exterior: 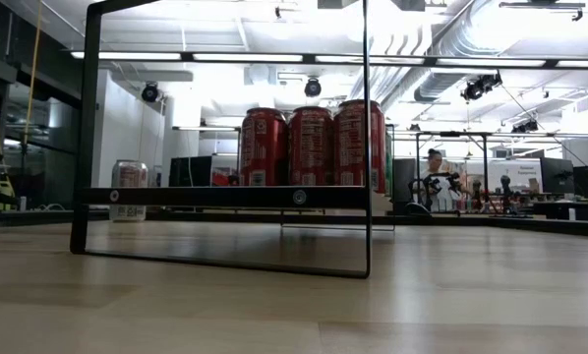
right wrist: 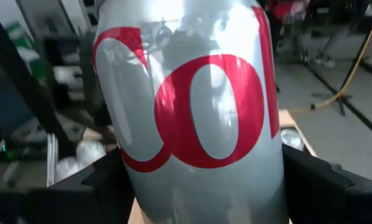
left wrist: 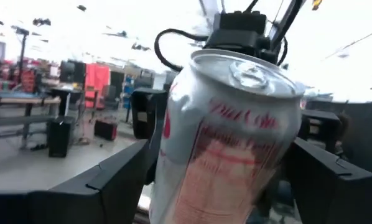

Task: Place canned beverage on shelf
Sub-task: Put the bottom left red and silver soda can on the shelf

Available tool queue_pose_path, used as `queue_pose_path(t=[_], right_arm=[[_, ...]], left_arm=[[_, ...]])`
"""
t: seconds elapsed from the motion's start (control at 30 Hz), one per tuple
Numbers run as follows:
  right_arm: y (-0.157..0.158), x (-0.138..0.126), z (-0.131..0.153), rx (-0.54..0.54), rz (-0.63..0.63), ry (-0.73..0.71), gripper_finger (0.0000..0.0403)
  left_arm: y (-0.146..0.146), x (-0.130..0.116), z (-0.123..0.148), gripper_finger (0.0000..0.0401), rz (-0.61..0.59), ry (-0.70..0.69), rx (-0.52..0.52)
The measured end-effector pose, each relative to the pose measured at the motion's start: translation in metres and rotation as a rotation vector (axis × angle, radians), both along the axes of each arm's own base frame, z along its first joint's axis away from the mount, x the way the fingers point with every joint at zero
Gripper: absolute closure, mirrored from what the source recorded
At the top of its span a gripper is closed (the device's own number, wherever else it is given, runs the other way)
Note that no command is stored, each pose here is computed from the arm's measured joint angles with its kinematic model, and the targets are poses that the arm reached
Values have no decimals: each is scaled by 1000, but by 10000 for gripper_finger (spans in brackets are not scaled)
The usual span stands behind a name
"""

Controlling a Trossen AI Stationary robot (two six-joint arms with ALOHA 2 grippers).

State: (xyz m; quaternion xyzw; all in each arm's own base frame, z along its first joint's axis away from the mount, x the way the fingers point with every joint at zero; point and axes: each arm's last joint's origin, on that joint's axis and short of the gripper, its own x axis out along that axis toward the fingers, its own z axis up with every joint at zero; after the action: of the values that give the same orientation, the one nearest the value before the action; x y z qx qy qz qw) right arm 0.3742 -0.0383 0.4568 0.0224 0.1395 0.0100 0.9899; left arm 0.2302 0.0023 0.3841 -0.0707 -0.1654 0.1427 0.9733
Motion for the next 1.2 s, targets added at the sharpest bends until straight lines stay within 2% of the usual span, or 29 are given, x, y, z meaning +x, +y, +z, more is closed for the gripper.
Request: queue_pose_path(t=[0.1, 0.2, 0.33, 0.5, 0.6, 0.7, 0.8, 0.87, 1.0, 1.1, 1.2], right_arm=[[1, 6, 2, 2, 0, -57, 101], [2, 13, -6, 10, 4, -27, 101], [4, 23, -17, 35, 36, 9, 101], [7, 26, -20, 29, 66, 4, 101], [7, 24, -17, 28, 63, 3, 101], [7, 21, -16, 27, 68, 4, 101], [7, 21, -16, 30, 67, 9, 99], [6, 17, -13, 31, 59, 35, 74], [-3, 3, -3, 23, 4, 121, 20], [-6, -14, 5, 8, -31, 213, 13], [-6, -22, -3, -31, -79, 349, 18]], left_arm=[[3, 0, 0, 107, -18, -5, 8], [3, 3, 0, 107, -27, -21, 2], [3, 5, 5, 107, -29, -36, 48], [2, 10, 8, 109, -53, -23, 64], [3, 9, 12, 126, -42, -39, 66], [3, 9, 12, 160, -21, -34, 81], [4, 9, 12, 164, -14, -31, 79], [5, 9, 11, 164, -3, -17, 84], [10, -3, 11, 164, 135, 60, 83], [15, -21, 14, 164, 314, 115, 45], [19, -33, 13, 164, 462, 136, -65]])
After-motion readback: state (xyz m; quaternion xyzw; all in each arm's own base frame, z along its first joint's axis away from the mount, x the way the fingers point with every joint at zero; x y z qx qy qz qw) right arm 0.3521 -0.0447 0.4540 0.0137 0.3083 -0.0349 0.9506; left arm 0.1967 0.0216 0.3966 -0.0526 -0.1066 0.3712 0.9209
